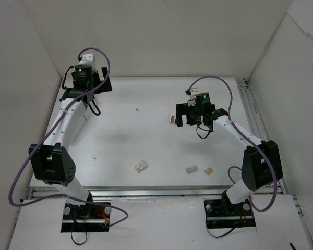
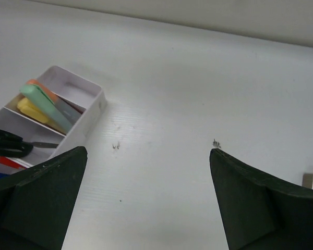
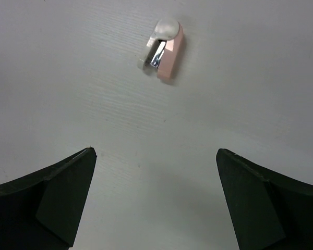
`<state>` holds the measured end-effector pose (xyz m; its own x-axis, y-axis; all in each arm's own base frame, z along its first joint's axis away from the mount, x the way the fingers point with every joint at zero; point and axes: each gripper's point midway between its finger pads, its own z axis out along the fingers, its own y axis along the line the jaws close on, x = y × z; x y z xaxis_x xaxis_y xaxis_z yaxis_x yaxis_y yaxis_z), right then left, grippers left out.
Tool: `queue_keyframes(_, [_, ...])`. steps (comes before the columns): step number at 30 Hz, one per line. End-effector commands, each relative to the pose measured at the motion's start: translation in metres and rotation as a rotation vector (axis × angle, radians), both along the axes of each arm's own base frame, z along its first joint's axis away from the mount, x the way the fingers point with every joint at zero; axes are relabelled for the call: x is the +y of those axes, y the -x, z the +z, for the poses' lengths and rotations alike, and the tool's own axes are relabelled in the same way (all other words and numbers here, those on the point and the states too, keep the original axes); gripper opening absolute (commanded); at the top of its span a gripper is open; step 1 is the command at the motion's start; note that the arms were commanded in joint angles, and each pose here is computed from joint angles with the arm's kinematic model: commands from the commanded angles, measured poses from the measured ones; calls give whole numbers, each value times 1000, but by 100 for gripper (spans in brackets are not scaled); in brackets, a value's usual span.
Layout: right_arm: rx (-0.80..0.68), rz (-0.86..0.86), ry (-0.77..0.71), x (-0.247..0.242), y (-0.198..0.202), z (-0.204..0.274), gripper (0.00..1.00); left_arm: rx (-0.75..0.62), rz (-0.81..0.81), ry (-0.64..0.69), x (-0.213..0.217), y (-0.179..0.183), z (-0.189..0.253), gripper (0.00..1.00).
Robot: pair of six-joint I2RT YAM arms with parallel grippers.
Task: Sort the stationery into containers
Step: Pick up the stationery from the center of the board.
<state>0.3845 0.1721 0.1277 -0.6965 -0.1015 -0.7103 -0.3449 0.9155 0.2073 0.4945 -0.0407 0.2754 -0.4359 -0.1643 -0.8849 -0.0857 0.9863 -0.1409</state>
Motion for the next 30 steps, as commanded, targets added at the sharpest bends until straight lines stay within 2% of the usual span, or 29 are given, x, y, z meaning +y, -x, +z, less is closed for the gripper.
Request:
queue_keyframes(1, [-37, -110, -7, -12, 6, 12, 98, 7, -72, 11, -25, 29, 6, 100])
queue_keyframes(4, [25, -132, 12, -20, 26, -4, 98, 43, -94, 2, -43, 49, -9, 99])
queue_keyframes(8, [67, -162, 27, -30, 49, -18, 98, 123, -229, 27, -88, 87, -37, 100])
queue_keyframes(10, [76, -206, 38, -37, 54, -22, 98, 180, -281, 6, -107, 117, -64, 99])
queue_keyframes(13, [90, -204, 27, -35, 58, -24, 98, 228, -321, -37, -123, 144, -84, 99])
queue_keyframes(18, [102, -219, 15, -36, 58, -25, 98, 367, -396, -51, -145, 212, -122, 100])
queue_keyframes(19, [103, -216, 10, -35, 58, -25, 98, 403, -453, -73, -158, 235, -136, 99])
queue_keyframes(22, [107, -203, 9, -32, 56, -25, 98, 442, -517, -123, -173, 274, -153, 100])
queue_keyframes(26, [120, -172, 0, -27, 57, -27, 98, 473, -555, -189, -184, 297, -171, 99])
queue_keyframes(30, [114, -171, -1, -28, 57, -25, 98, 498, -535, -245, -185, 295, -188, 100])
